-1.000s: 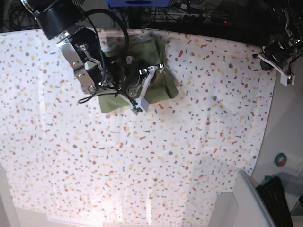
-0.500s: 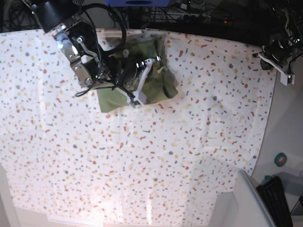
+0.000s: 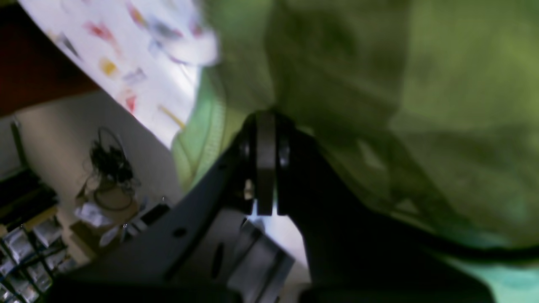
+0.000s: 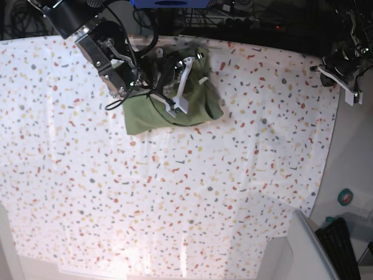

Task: Layout the t-shirt on the table in an organized manner, then fold the t-shirt properly
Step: 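Flatten and tuck the folded bundle with the right gripper, then grasp the bundle edge with the left gripper and pull it flat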

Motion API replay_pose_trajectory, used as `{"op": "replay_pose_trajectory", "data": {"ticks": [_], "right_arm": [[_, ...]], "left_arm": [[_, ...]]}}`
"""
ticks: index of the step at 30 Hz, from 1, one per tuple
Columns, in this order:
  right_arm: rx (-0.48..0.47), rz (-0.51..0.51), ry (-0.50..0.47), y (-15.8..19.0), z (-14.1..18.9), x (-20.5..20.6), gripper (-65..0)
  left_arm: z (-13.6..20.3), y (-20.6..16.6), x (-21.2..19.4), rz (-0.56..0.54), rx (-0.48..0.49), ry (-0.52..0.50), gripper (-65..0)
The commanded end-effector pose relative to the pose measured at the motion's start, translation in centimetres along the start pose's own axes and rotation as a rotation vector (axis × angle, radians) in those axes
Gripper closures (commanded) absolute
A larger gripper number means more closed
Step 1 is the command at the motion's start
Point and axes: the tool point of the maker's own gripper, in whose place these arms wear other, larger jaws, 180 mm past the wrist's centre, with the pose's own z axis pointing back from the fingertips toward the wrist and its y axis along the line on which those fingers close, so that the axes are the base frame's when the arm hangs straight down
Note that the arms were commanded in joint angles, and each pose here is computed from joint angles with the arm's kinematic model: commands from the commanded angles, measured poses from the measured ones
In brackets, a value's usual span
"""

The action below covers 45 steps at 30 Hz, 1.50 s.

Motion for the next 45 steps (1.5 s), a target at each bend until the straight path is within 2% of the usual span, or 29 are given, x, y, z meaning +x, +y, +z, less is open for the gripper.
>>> {"op": "replay_pose_trajectory", "data": {"ticks": [1,3,5,8,11,14,16,22,31,39,45], "right_arm": [[0.035,0.041,-0.102,1.5,1.6,3.3,0.0],[0.015,0.052,-0.159,0.9,3.8,4.6,0.0],[-0.029,-0.02,-0.206,-0.9,6.2,5.9,0.0],[-0.09,-0.139,-0.286,-4.4,9.0,7.6,0.0],[-0.131,-0.201,-0.353,-7.1,11.1,9.3,0.0],[-0.15,-0.226,-0.357,-8.6,11.2,10.0,0.0],[-0.162,-0.243,-0.338,-9.5,10.8,10.1,0.0],[-0.169,-0.25,-0.363,-9.9,10.4,10.4,0.0],[-0.202,-0.311,-0.354,-12.4,8.5,9.5,0.0],[-0.26,-0.36,-0.355,-15.5,7.6,8.3,0.0],[-0.302,-0.36,-0.431,-17.2,8.7,8.9,0.0]], "left_arm": [[0.5,0.4,1.2,-0.021,0.003,-0.033,0.0],[0.7,0.0,1.8,-0.033,-0.001,-0.049,0.0],[1.1,-2.2,1.9,-0.046,-0.037,-0.069,0.0],[1.8,-8.5,2.6,-0.148,-0.156,-0.107,0.0],[2.4,-15.0,2.7,-0.253,-0.3,-0.122,0.0],[2.5,-19.9,2.1,-0.31,-0.416,-0.119,0.0],[2.5,-23.5,1.4,-0.293,-0.479,-0.109,0.0],[2.8,-30.1,-0.5,-0.293,-0.617,-0.107,0.0],[-1.8,-28.4,-3.8,-0.26,-0.564,0.024,0.0],[-3.2,-27.5,-5.2,-0.25,-0.54,0.079,0.0],[-3.2,-27.6,-5.1,-0.248,-0.541,0.075,0.0]]}}
